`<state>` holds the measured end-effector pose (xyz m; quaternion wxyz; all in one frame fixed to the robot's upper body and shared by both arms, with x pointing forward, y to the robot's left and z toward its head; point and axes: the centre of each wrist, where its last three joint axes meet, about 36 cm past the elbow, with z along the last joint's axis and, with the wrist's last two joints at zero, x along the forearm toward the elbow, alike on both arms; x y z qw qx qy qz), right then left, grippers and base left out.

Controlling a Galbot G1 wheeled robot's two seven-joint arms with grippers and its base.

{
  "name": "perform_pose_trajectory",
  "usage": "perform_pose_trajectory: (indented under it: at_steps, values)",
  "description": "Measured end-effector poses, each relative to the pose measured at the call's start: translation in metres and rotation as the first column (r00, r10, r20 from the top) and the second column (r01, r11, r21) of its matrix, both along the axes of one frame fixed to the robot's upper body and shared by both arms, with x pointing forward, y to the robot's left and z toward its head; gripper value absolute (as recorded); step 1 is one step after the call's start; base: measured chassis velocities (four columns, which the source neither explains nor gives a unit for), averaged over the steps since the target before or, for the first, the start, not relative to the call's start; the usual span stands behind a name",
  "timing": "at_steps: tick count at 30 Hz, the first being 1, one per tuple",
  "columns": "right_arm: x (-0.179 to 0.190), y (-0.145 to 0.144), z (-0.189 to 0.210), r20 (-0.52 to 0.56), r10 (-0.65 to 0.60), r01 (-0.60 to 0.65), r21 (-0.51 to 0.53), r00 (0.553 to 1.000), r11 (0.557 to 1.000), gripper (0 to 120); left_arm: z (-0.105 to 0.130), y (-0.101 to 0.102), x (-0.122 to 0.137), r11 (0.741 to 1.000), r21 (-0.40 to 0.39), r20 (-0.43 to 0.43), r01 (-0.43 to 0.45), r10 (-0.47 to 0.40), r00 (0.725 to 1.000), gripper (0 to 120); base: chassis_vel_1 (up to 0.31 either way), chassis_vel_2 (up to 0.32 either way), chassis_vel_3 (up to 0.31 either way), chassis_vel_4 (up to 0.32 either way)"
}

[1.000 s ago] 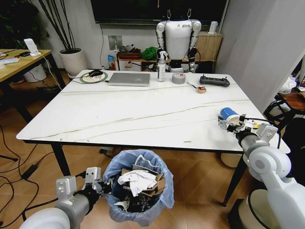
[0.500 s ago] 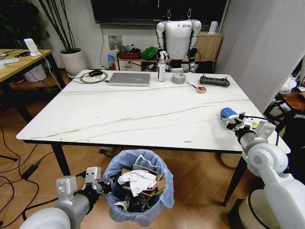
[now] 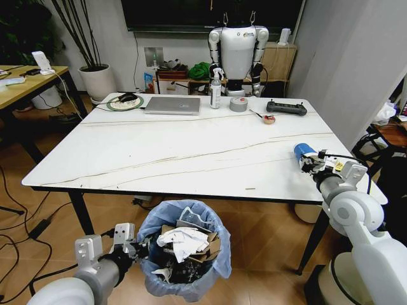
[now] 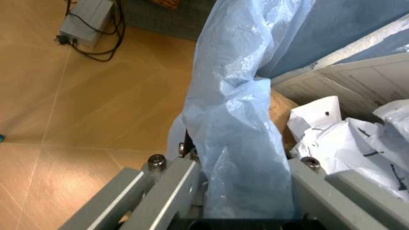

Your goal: Pick up the trash bin and place the trash from the table into it.

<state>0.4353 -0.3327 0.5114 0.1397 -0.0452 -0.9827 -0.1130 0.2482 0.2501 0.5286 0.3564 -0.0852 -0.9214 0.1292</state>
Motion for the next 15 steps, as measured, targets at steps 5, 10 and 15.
perform_pose_trajectory:
  at_steps: [5, 10, 15]
  values:
    - [-0.001, 0.000, 0.000, 0.005, 0.002, -0.002, -0.003, 1.000, 1.000, 0, 0.001, 0.000, 0.001, 1.000, 0.002, 0.004, 0.003, -0.003, 1.000, 2, 0.000, 0.000, 0.000, 0.000]
    - [-0.023, 0.012, 0.027, 0.106, 0.095, -0.094, -0.016, 0.990, 0.995, 0, 0.000, 0.000, 0.000, 1.000, 0.002, 0.000, 0.002, -0.002, 1.000, 2, 0.000, 0.000, 0.000, 0.000]
    - [-0.071, 0.043, 0.063, 0.283, 0.436, -0.445, -0.034, 0.854, 0.895, 0, 0.001, 0.000, 0.001, 1.000, 0.002, 0.004, 0.005, -0.005, 1.000, 2, 0.000, 0.000, 0.000, 0.000]
